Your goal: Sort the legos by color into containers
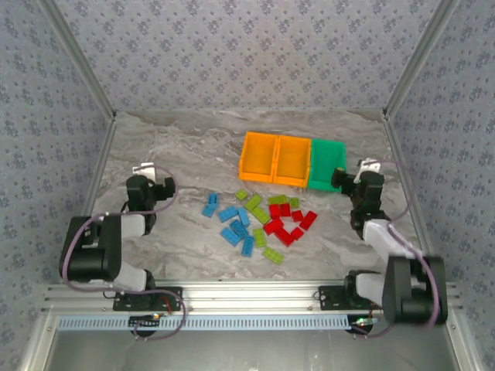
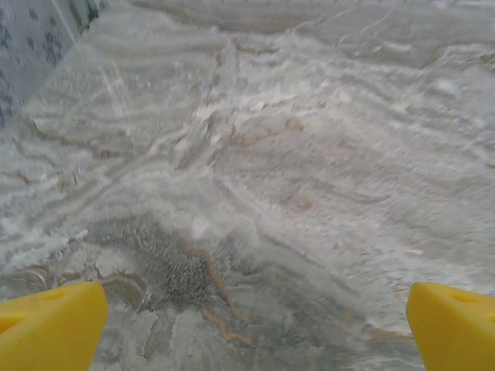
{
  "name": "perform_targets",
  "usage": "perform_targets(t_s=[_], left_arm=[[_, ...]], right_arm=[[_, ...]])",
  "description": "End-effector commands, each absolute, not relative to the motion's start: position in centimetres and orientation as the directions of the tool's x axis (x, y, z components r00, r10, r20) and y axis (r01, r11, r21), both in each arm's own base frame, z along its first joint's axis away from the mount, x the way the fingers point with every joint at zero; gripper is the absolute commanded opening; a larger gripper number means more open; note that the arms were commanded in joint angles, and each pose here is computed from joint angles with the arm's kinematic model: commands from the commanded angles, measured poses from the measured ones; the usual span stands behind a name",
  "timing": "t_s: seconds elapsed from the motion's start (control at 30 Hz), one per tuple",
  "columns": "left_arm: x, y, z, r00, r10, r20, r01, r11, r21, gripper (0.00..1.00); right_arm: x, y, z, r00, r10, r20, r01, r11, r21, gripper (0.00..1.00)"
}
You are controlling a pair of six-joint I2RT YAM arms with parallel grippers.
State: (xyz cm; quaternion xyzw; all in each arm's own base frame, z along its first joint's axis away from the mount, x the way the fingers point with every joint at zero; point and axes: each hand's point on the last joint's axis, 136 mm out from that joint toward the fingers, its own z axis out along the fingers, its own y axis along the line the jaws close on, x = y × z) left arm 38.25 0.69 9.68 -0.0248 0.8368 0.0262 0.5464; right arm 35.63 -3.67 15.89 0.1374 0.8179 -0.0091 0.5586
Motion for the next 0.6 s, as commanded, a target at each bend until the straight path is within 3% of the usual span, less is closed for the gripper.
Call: perform_targets(t_s=[0.0,0.13,0.3,0.4,0.47,0.57], left_arm=[[37.4,-0.7,13.9,-0.351,0.011,-0.936,-0.055,0.998,0.033,0.99],[35.7,-5.7,18.1,-0.338,-0.039,-0.940,0.089,0.993,-0.074,0.99],[31.9,-16.0,21.3,-0.321,0.031,-0.946,0.391,0.915,-0.103,0.99],[26.8,-23.1,21.2,-0.227,0.192,-0.955,0.651,0.759,-0.002,0.99],[21.8,-26.8,20.2,-0.080,0.282,-0.956,0.819,0.565,0.098,0.99],[17.9,-27.9,18.0,0.043,0.362,-0.931,0.879,0.429,0.208,0.99]], right_arm=[[30.0,-3.4,15.0,-0.446,0.511,-0.735,0.431,0.842,0.324,0.97],[26.5,2.5,14.7,-0.579,0.546,-0.605,0.285,0.831,0.477,0.93],[23.1,6.6,13.6,-0.739,0.420,-0.526,0.192,0.880,0.434,0.94],[21.4,8.4,12.0,-0.818,0.330,-0.472,0.145,0.911,0.387,0.94],[20.4,9.1,10.5,-0.853,0.301,-0.426,0.150,0.924,0.351,0.94],[19.6,9.6,8.3,-0.886,0.246,-0.392,0.140,0.950,0.279,0.92]])
